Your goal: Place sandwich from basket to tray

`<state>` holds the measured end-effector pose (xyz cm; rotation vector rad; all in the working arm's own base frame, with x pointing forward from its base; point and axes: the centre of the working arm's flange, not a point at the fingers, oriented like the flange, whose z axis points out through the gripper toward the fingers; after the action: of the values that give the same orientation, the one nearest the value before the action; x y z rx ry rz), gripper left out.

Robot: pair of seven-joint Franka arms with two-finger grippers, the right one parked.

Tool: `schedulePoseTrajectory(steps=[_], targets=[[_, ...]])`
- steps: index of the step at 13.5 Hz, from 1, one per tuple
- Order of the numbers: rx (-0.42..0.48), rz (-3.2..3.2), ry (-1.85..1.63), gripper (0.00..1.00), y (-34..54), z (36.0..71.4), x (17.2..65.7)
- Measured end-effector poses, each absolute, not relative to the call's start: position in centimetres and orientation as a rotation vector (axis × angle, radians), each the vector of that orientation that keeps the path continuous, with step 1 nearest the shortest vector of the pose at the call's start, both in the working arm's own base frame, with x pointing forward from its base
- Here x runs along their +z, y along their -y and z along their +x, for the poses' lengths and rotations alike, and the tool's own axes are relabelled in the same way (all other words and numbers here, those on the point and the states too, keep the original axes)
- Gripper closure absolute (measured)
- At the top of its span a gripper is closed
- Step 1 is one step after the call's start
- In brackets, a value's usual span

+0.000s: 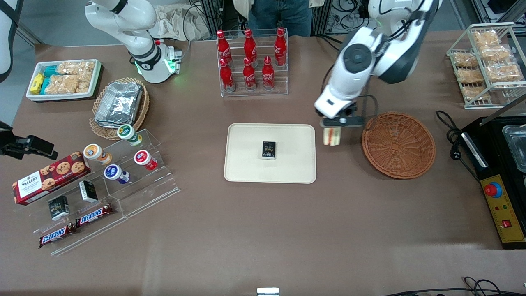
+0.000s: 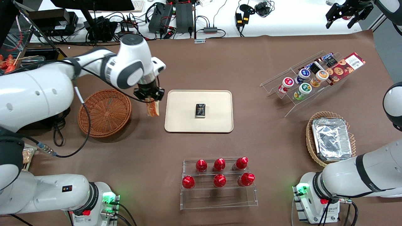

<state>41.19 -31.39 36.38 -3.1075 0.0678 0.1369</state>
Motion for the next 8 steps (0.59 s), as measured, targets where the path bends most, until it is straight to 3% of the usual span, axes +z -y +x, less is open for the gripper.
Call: schedulePoseTrajectory(steps=[8], targets=[[0.057, -3.108, -0.182, 0.76, 34.8, 42.9, 23.8]])
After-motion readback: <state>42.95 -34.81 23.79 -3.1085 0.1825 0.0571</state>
